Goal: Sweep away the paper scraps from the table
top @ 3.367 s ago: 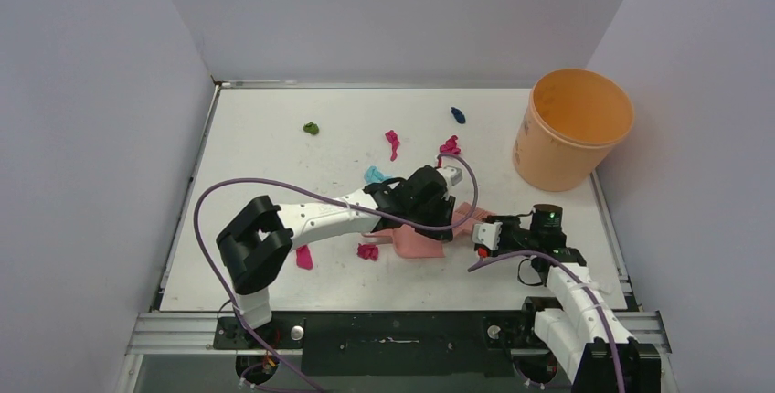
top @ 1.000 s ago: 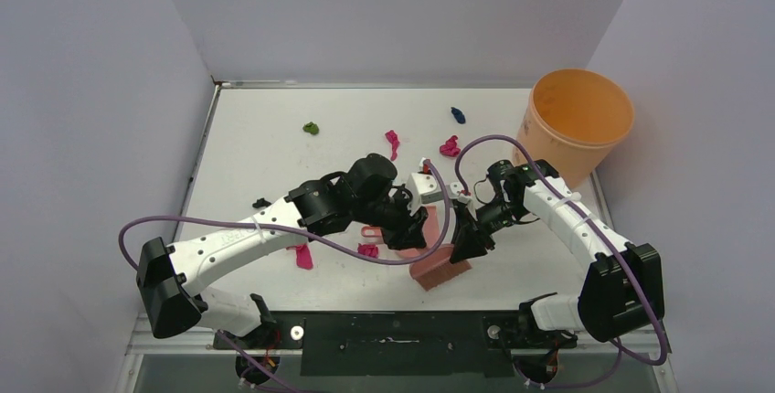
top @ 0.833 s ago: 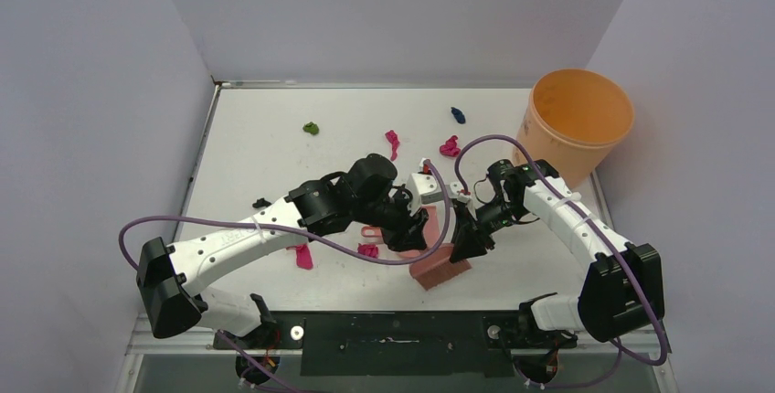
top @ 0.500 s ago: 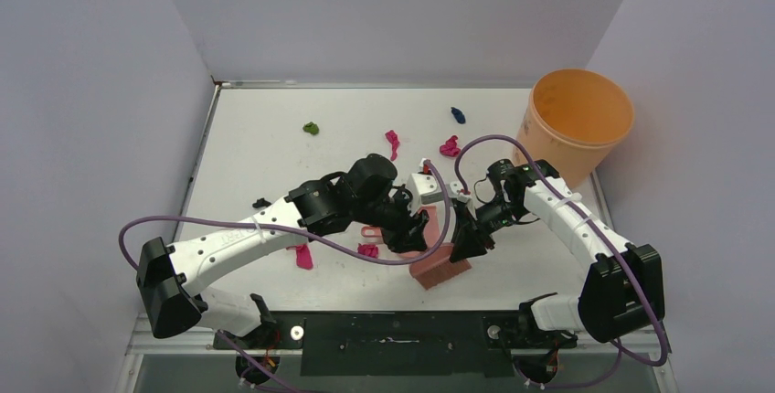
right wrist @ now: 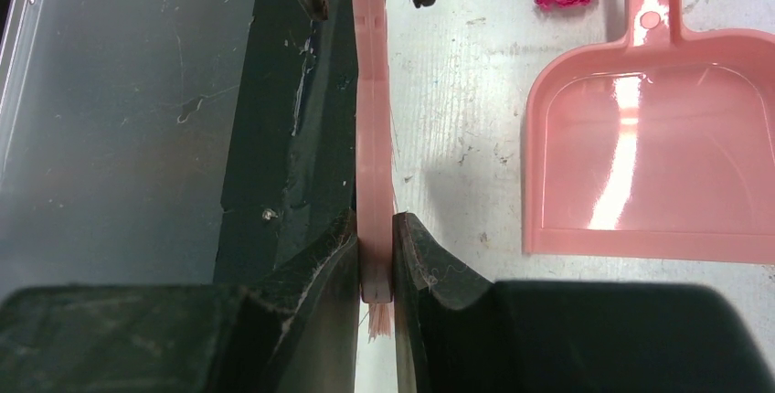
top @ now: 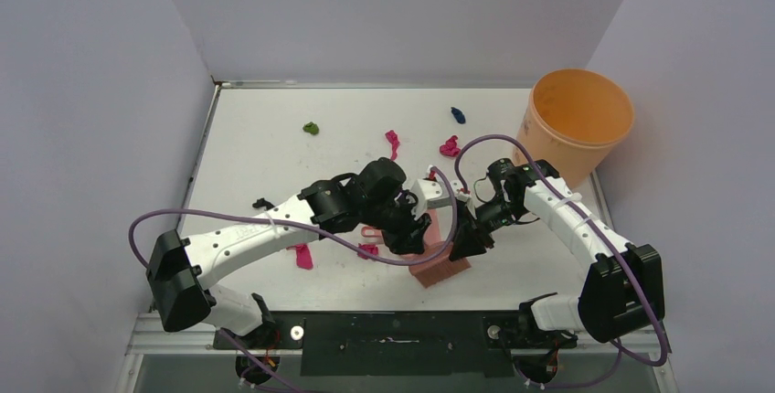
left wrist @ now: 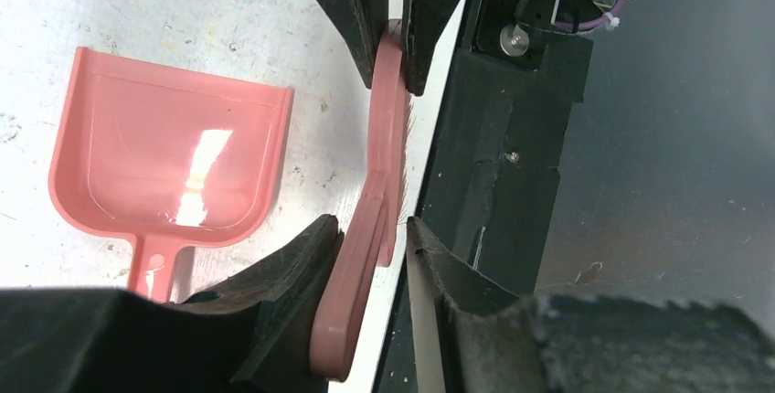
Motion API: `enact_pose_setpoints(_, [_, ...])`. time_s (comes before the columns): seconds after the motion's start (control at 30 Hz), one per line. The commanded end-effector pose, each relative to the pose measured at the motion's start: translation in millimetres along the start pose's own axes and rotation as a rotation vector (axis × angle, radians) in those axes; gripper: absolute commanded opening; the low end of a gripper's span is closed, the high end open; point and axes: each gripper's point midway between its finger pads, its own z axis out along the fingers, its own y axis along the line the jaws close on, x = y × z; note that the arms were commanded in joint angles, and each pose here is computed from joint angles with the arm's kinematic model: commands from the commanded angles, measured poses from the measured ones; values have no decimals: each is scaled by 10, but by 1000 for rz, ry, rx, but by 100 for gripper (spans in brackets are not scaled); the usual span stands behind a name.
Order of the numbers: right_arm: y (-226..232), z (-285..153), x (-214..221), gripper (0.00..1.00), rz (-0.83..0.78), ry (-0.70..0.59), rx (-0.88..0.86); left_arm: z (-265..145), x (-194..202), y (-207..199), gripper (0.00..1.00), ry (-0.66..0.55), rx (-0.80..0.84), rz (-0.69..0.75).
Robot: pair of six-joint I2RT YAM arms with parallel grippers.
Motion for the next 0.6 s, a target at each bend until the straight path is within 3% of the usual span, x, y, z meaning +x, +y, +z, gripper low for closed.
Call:
enact_pose_setpoints(0.0, [20, -21, -164, 5, -50, -49, 10, -56, -185, -69, 29, -49, 20, 45])
enact_pose_setpoints(0.23, [7, -20, -160, 5, -44, -47, 12, -179, -342, -63, 35, -122, -2, 62])
enact_pose_setpoints(0.43, [4, -15, -161, 5, -41, -47, 10, -189, -317, -80, 26, -104, 18, 59])
enact_pose_setpoints(0.57, [5, -15, -163, 5, -42, -47, 11, -176, -319, -71, 26, -112, 15, 57])
